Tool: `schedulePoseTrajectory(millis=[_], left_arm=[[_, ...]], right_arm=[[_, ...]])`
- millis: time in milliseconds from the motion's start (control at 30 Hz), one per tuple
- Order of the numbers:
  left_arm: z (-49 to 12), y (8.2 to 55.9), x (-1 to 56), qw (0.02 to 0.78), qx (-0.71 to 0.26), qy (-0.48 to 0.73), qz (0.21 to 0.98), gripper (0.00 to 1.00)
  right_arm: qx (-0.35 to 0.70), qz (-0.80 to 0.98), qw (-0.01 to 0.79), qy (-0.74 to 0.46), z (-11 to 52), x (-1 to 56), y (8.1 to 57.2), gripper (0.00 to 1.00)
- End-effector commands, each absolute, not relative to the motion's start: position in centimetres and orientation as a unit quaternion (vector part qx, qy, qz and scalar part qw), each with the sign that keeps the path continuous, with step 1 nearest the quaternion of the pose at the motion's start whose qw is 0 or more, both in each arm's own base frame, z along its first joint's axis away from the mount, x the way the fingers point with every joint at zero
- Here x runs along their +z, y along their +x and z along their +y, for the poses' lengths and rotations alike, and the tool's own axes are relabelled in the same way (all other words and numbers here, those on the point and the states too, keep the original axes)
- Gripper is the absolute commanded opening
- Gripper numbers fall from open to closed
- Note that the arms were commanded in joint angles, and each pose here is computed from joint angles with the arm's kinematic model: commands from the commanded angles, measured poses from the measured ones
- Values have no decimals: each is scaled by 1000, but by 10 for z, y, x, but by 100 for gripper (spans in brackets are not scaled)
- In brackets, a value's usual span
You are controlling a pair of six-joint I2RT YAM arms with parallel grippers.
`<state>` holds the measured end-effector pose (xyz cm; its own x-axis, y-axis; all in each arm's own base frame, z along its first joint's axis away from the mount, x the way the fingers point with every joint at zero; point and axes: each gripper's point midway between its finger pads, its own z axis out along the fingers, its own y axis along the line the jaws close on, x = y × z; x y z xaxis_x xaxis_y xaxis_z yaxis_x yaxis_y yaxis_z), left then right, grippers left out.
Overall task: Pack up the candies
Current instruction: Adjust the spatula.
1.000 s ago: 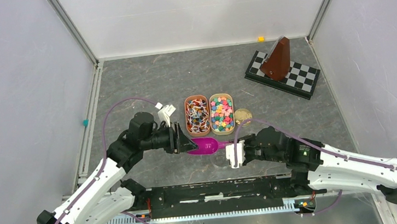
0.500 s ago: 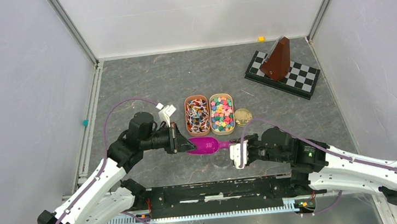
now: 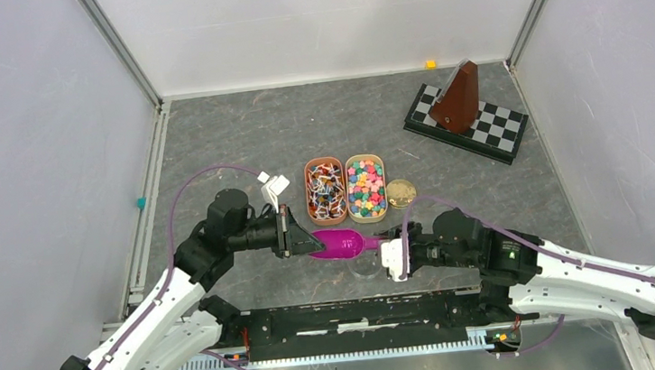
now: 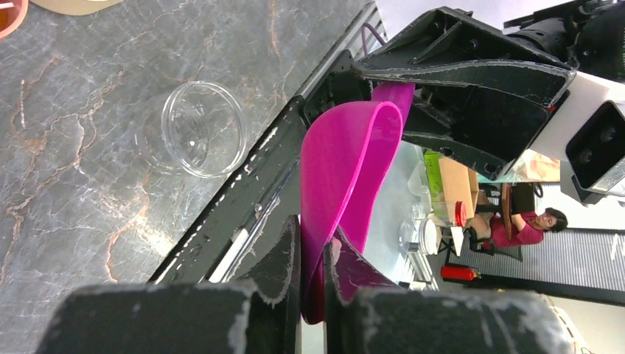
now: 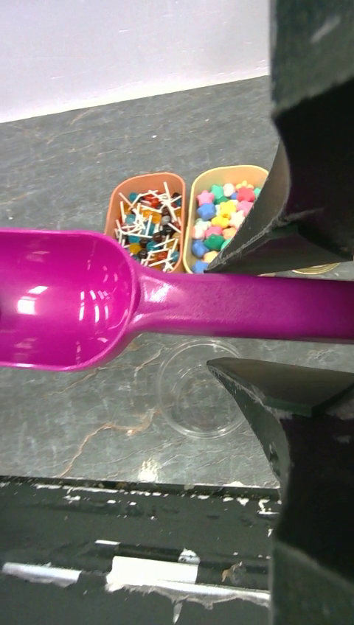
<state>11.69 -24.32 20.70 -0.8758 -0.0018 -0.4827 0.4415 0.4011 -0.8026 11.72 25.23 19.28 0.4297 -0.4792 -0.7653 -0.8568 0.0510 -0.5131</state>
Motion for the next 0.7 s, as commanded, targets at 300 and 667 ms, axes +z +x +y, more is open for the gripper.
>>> schedulePoseTrajectory(millis=[300, 667], left_arm=[[-250, 105, 244, 212, -585, 162, 766, 2], [-252, 103, 248, 210, -592, 164, 760, 2]], right_arm=[[239, 474, 560, -636, 281, 237, 111, 54], [244, 483, 563, -625, 289, 233, 116, 48]])
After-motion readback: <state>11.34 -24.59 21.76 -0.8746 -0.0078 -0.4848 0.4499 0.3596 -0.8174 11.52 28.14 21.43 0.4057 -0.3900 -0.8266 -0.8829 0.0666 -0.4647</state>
